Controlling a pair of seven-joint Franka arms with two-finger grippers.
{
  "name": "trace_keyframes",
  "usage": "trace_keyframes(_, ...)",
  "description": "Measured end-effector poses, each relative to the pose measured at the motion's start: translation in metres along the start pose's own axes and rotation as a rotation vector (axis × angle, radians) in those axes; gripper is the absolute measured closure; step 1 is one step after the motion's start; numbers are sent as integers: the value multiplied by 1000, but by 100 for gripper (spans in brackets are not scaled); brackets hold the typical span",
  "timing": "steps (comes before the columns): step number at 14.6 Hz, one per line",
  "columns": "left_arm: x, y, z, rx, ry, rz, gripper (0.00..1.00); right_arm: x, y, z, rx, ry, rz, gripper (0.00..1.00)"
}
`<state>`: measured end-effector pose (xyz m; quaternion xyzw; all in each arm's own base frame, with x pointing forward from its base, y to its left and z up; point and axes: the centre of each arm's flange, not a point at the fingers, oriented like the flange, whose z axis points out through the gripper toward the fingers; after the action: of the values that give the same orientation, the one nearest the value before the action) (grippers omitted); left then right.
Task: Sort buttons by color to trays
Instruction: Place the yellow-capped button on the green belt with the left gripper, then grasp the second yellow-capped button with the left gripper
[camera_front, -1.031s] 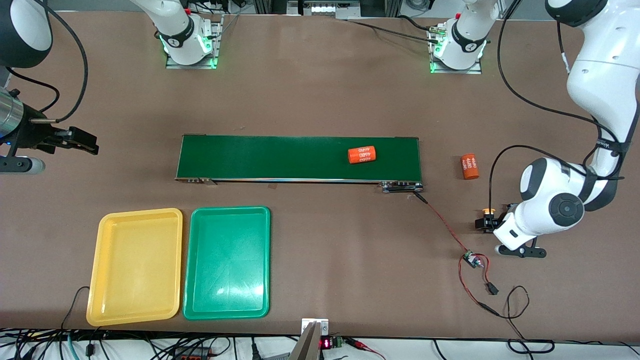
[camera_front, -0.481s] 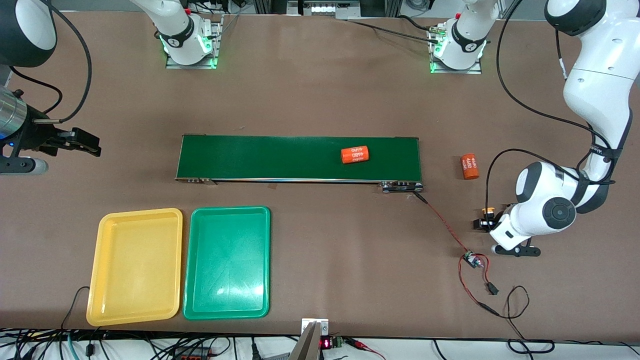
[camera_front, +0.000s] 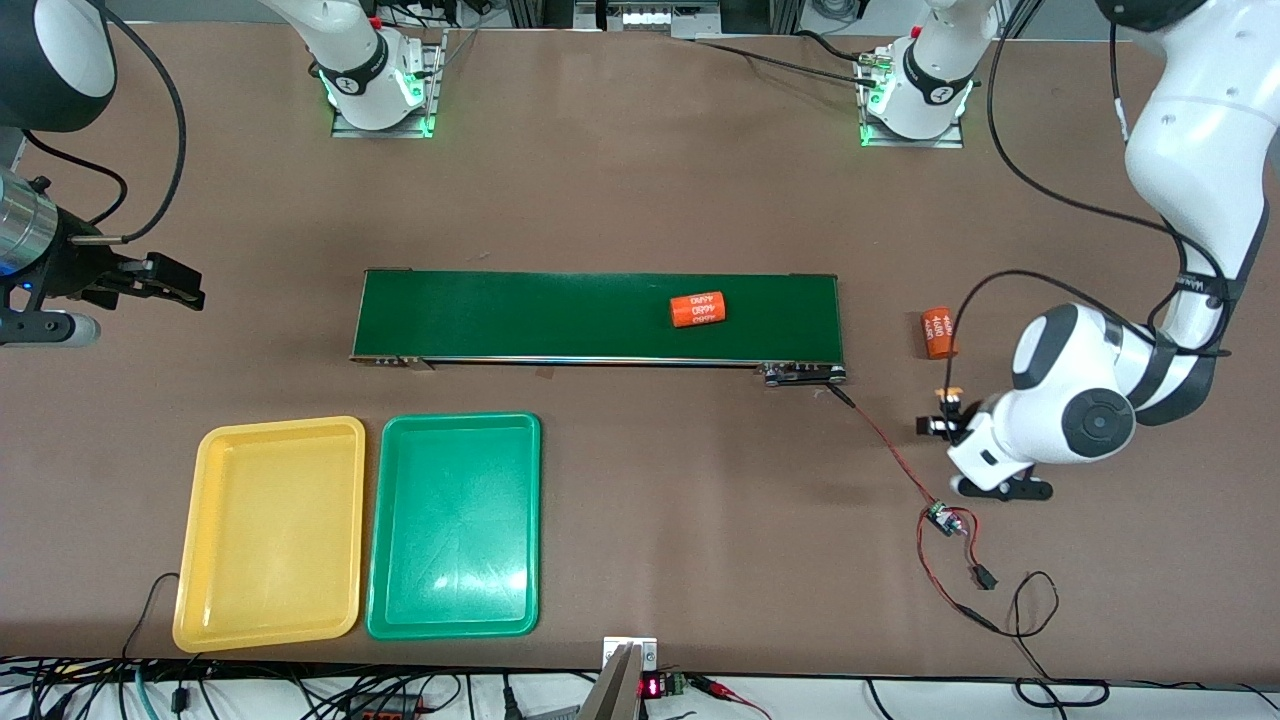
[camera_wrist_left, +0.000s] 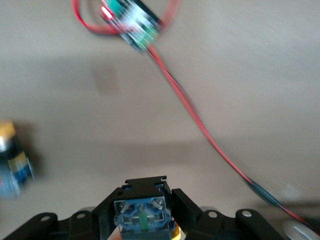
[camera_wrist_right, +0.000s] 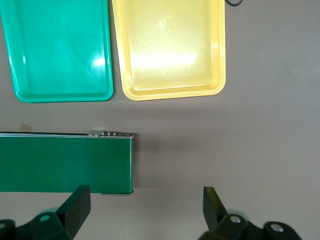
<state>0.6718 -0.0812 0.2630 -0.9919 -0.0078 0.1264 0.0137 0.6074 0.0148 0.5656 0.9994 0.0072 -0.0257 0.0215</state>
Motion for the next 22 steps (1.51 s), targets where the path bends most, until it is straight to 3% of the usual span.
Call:
trace_keyframes(3, -46, 84, -33, 1, -49, -18, 54, 0, 0, 0, 1, 2, -1, 0)
trace_keyframes(5, -77, 127, -14, 8, -83, 35, 54, 3, -2, 1, 7, 25, -2, 0)
trace_keyframes(9, -113, 172, 46, -55, -62, 15, 54, -3, -1, 10, 14, 29, -1, 0)
trace_keyframes(12, -119, 179, 49, -68, -53, 6, 50, -12, 3, 8, 18, 29, 4, 0)
trace_keyframes(15, -115, 180, 30, -92, -25, -15, 25, -12, 3, 9, 18, 32, 5, 0)
trace_keyframes(18, -102, 167, -26, -108, 21, -73, 0, -13, 6, 10, 18, 26, 12, 0)
trace_keyframes(22, -61, 92, -86, -70, 42, -206, 0, -19, 12, -1, 21, 40, 21, 0)
